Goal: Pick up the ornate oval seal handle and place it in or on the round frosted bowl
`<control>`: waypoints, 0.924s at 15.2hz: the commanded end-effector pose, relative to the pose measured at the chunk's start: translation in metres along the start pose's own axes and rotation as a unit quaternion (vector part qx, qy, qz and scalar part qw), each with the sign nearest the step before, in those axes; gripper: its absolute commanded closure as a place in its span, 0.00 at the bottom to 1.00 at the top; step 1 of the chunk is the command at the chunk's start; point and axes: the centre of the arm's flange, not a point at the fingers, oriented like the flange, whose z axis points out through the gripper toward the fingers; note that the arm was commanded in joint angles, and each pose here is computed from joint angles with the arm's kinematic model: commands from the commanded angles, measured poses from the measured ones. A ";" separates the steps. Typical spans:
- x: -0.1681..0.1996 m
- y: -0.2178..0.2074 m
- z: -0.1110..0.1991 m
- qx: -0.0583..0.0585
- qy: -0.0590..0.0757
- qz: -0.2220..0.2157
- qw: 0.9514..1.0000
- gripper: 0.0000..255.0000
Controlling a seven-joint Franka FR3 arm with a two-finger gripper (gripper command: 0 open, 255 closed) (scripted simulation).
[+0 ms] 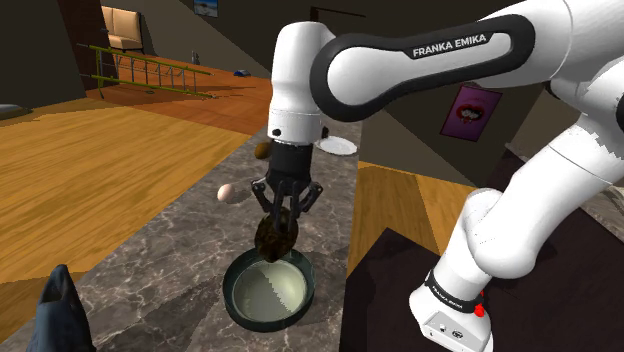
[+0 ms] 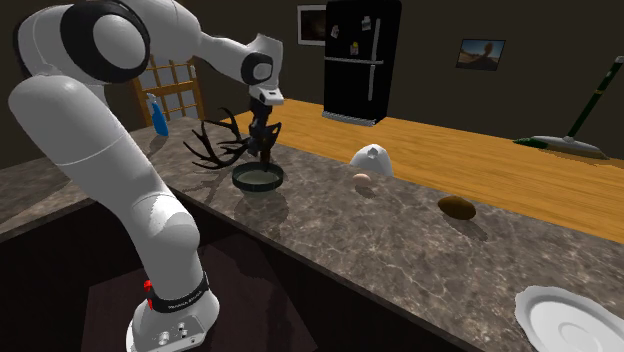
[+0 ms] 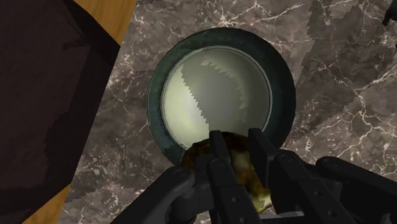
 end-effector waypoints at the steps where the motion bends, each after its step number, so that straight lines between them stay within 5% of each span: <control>1: -0.026 -0.006 0.004 0.000 0.000 0.001 1.000 1.00; 4: -0.066 -0.019 0.010 0.000 0.000 0.001 1.000 1.00; 14: -0.054 -0.017 0.061 0.000 0.000 0.001 1.000 1.00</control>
